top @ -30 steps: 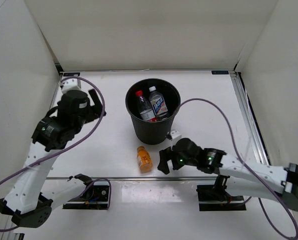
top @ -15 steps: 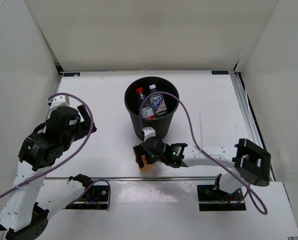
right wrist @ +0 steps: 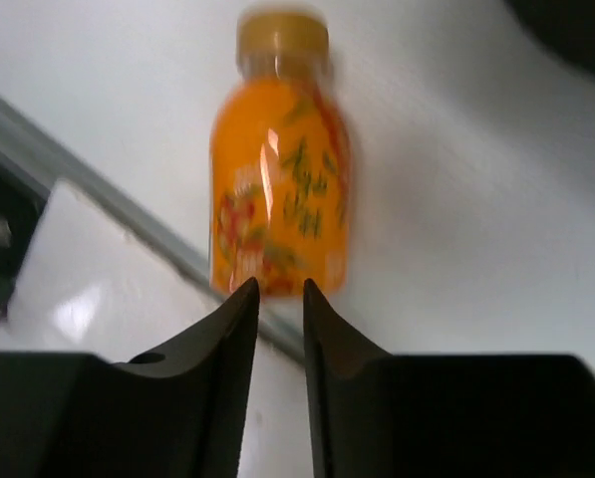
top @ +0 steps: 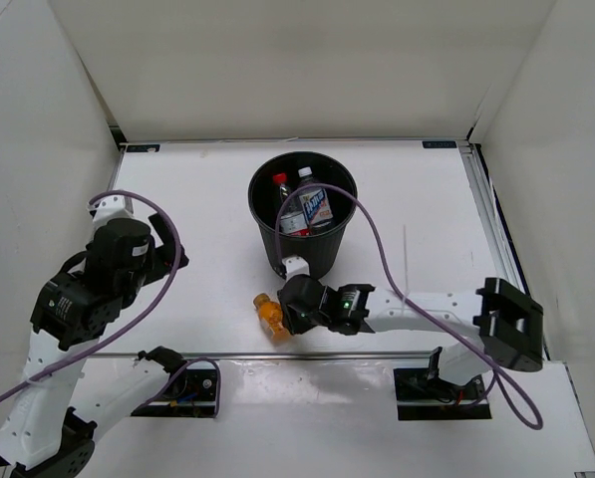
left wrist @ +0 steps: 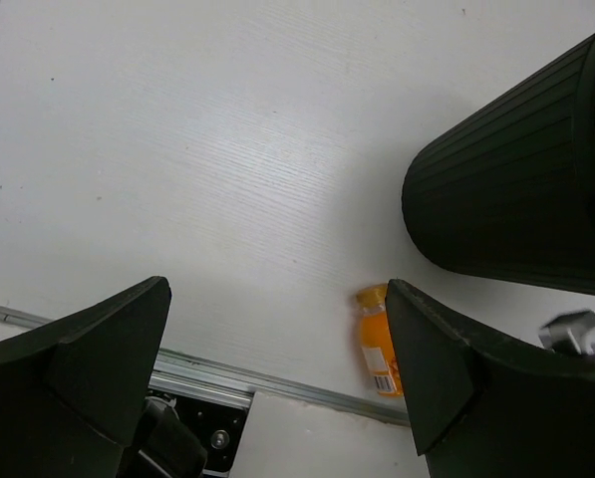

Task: Put the plastic bottles in the bin

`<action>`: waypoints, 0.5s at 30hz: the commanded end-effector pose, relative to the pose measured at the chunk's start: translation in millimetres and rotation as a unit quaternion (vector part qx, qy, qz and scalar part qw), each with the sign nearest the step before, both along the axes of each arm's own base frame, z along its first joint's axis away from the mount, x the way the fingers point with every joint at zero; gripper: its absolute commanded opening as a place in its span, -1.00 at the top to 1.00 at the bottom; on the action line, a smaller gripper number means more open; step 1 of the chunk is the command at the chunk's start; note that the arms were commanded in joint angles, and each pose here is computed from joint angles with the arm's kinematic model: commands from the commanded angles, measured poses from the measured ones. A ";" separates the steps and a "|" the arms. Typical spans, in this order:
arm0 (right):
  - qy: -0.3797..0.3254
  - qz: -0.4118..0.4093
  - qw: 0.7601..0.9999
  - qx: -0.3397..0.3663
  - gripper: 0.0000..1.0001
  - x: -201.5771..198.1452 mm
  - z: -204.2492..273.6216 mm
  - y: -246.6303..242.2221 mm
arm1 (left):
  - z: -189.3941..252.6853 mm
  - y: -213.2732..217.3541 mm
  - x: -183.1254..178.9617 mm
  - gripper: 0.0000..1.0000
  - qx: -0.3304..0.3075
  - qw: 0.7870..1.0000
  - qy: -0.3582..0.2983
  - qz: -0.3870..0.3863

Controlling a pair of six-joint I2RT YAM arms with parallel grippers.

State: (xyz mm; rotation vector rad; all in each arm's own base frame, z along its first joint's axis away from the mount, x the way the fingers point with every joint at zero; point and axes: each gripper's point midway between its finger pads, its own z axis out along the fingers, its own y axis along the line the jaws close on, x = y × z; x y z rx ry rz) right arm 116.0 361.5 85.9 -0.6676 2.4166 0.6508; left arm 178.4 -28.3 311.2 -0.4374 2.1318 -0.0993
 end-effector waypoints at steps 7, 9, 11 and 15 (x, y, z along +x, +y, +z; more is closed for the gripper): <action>-0.031 0.036 0.998 -0.045 0.37 -45.3 51.3 -49.3 | -18.2 8.9 3.7 -1.00 0.021 1.000 0.002 0.023; -0.062 0.018 0.997 -0.043 -0.36 -33.0 62.2 -50.6 | -23.2 7.2 7.0 -1.00 0.021 1.000 0.003 0.023; -0.089 0.004 0.994 -0.056 -0.85 -21.5 59.8 -51.5 | -26.9 7.2 6.9 -1.00 0.024 0.999 0.008 0.023; -0.135 0.042 0.987 -0.075 -0.90 -7.2 51.3 -32.7 | -31.1 7.3 6.7 -1.00 0.027 0.999 0.013 0.022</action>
